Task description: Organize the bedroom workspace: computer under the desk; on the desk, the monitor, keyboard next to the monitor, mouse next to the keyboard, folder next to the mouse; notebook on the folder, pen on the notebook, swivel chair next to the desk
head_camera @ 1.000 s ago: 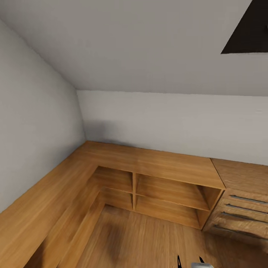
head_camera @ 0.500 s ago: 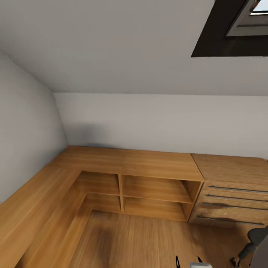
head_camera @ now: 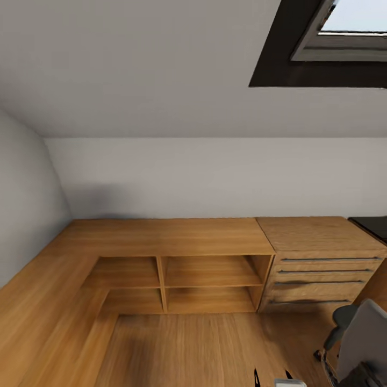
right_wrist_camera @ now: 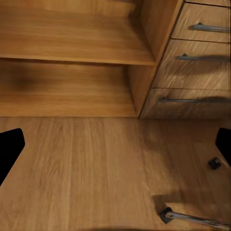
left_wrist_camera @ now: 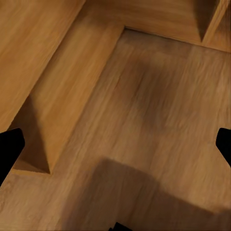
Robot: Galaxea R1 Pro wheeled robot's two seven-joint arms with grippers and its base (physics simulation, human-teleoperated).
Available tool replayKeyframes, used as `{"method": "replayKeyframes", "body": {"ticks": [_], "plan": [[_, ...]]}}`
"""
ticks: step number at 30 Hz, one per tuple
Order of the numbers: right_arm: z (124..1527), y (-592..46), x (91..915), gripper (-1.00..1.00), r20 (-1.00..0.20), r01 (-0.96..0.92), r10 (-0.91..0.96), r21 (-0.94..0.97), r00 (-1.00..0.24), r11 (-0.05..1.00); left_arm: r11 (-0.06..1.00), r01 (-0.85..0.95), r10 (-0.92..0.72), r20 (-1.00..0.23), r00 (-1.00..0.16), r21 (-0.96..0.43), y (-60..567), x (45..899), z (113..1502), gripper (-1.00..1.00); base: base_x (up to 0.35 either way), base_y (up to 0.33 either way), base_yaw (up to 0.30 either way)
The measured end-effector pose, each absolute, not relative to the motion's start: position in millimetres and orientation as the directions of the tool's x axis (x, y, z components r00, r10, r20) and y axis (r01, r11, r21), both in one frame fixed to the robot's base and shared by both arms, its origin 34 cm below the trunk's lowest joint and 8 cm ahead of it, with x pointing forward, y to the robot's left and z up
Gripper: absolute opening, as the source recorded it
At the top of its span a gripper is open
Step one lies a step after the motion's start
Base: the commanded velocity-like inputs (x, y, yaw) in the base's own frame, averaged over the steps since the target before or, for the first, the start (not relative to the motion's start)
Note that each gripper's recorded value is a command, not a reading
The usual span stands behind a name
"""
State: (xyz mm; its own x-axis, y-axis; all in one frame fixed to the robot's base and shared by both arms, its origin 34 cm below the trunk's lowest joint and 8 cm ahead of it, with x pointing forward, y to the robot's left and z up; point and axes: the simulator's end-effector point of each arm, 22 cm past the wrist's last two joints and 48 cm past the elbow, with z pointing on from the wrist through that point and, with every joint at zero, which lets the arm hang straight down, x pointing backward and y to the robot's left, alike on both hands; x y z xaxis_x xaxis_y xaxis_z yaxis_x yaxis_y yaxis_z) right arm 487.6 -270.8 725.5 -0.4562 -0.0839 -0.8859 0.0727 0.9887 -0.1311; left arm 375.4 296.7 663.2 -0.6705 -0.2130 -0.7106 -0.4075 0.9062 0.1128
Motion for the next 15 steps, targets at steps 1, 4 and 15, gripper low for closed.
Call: {"method": "replayKeyframes", "body": {"ticks": [1, 4, 15], "plan": [[725.7, -270.8, 487.8, 1.00, -0.886, 0.072, -0.084, -0.131, -0.456, 0.989, 0.906, -0.408, -0.213, -0.711, -0.670, 0.113, 296.7, 375.6, 663.3, 1.00, 0.000, 0.059, -0.284], [726.4, -270.5, 488.3, 1.00, -0.887, 0.071, -0.085, -0.131, -0.454, 0.989, 0.906, -0.408, -0.213, -0.712, -0.669, 0.112, 296.6, 376.2, 663.8, 1.00, 0.000, 0.031, -0.284], [726.6, -268.2, 489.3, 1.00, -0.884, 0.065, -0.086, -0.130, -0.459, 0.989, 0.904, -0.414, -0.216, -0.717, -0.663, 0.110, 298.6, 378.1, 665.7, 1.00, 0.000, 0.150, -0.284]]}}
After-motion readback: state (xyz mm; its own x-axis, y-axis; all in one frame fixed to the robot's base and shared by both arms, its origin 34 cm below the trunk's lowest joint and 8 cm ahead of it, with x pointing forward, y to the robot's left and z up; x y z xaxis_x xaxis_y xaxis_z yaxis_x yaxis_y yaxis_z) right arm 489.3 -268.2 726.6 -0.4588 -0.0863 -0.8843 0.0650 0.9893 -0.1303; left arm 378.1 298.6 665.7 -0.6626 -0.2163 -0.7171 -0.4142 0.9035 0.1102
